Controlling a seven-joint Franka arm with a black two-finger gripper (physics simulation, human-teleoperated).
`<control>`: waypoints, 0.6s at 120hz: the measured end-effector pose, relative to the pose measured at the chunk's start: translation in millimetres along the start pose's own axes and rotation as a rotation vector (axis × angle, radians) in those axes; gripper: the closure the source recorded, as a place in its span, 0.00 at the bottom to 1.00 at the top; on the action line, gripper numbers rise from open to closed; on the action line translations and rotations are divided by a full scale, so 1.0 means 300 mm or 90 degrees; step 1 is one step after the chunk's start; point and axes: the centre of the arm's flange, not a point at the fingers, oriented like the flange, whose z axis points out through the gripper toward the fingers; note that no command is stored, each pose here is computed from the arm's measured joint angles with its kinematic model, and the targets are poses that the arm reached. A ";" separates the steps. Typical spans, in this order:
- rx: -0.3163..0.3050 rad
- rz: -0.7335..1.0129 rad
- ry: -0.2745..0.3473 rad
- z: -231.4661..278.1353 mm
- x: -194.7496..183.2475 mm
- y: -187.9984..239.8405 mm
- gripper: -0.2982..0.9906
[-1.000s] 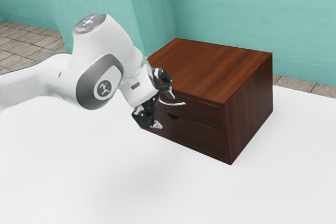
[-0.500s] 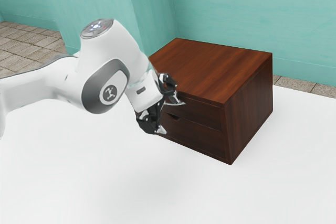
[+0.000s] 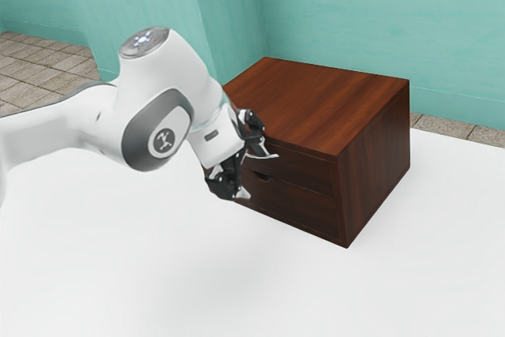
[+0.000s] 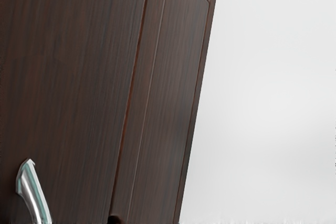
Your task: Pull the drawer handle with one arm to open the drawer
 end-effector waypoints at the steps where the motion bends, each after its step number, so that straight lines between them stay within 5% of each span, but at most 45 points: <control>1: 0.000 0.000 0.000 0.000 0.000 0.000 0.32; 45: -0.007 -0.008 -0.001 0.007 -0.015 0.004 0.27; 72: -0.003 -0.028 -0.007 -0.029 -0.069 0.025 0.45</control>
